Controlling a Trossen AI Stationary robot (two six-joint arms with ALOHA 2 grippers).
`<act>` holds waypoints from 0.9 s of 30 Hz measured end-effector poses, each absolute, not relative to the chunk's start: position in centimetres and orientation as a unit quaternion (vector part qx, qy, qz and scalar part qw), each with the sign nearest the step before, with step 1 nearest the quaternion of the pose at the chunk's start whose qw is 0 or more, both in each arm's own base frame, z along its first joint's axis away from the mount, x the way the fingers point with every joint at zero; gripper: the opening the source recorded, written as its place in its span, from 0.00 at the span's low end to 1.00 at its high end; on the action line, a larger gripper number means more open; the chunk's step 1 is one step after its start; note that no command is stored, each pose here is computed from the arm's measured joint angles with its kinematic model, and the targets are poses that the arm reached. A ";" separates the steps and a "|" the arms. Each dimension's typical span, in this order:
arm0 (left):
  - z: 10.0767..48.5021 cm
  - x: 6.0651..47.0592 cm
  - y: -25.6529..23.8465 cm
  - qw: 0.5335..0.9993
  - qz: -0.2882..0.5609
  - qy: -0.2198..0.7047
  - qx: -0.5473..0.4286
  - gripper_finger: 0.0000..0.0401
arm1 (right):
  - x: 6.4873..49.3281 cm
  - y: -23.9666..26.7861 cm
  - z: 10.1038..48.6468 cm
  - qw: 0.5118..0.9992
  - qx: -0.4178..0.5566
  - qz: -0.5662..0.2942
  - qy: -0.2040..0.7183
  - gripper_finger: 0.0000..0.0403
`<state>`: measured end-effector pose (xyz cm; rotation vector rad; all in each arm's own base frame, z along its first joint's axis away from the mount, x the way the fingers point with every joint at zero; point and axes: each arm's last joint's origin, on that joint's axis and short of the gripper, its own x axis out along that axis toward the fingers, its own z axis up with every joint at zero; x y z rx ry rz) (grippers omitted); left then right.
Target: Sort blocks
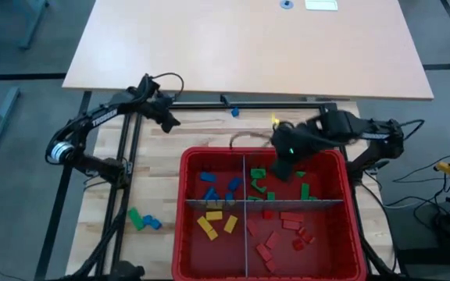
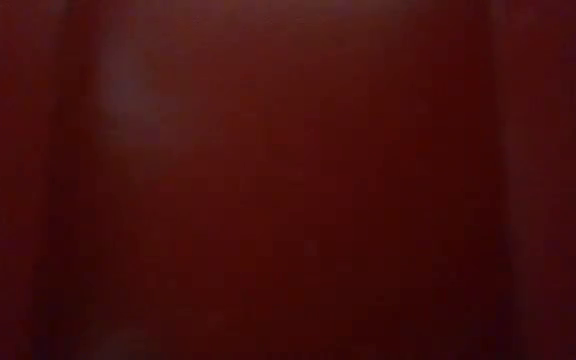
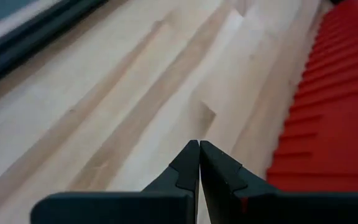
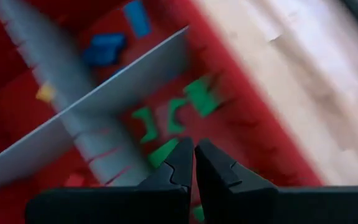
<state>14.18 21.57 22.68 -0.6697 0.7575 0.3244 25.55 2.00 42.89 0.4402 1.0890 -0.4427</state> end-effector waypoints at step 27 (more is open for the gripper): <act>25.9 15.8 19.0 0.898 0.114 0.288 -0.311 0.00 | 14.8 21.8 39.8 0.713 0.292 -0.078 0.632 0.00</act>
